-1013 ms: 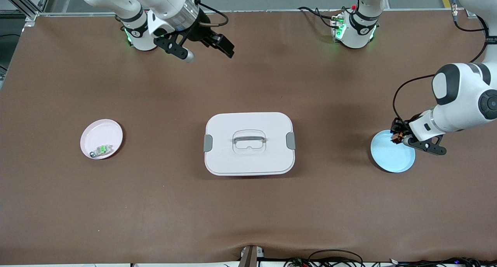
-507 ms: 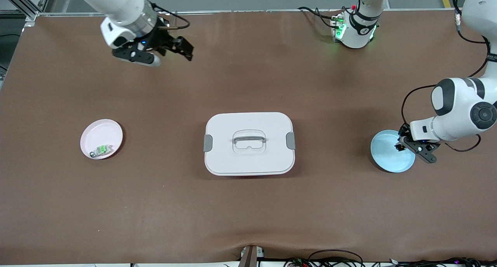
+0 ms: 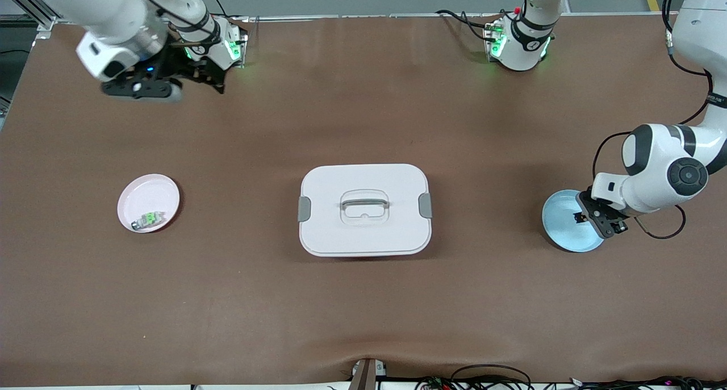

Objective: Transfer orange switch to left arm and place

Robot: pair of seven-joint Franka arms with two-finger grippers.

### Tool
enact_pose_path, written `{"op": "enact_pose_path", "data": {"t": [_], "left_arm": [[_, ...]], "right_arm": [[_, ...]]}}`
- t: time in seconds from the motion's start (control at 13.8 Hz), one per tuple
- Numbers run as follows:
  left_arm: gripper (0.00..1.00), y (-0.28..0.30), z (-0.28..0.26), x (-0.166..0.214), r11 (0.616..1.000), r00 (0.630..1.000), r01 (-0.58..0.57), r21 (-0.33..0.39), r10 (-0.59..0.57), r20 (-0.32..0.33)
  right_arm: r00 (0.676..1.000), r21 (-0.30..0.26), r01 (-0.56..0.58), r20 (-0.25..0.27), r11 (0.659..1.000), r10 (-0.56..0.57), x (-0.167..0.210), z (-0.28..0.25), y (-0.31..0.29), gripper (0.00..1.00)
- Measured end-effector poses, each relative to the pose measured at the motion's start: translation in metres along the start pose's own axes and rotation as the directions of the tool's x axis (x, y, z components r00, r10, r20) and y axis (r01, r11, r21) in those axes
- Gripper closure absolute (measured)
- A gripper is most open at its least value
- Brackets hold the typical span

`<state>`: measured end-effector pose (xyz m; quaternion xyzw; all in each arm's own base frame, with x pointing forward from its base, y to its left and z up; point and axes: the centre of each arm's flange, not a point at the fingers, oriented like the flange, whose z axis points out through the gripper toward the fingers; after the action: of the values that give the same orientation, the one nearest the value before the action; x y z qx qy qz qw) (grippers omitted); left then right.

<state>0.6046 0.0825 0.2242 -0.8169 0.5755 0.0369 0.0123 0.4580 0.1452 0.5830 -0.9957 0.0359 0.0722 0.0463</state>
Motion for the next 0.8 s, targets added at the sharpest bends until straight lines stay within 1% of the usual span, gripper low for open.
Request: {"op": "enact_pose_path", "data": {"t": [0.22,0.43,0.72,0.8], "left_arm": [[0.61,0.000,0.014,0.004,0.997,0.997,-0.073,0.001,0.073,-0.010],[0.61,0.000,0.031,0.009,0.988,0.989,-0.149,0.029,0.149,0.009],[0.61,0.000,0.037,0.011,0.986,0.986,-0.165,0.027,0.165,0.010],[0.55,0.000,0.037,0.011,0.986,0.986,-0.165,0.027,0.165,0.010]], "right_arm": [[1.000,0.004,0.026,-0.002,1.000,-0.026,0.018,-0.007,0.065,0.00],[0.999,-0.001,0.040,-0.020,0.999,-0.040,0.028,-0.015,0.119,0.00],[0.998,-0.004,0.014,-0.056,1.000,-0.015,0.040,-0.031,0.160,0.00],[0.998,-0.008,0.004,-0.062,1.000,-0.005,0.046,-0.036,0.165,0.00]]}}
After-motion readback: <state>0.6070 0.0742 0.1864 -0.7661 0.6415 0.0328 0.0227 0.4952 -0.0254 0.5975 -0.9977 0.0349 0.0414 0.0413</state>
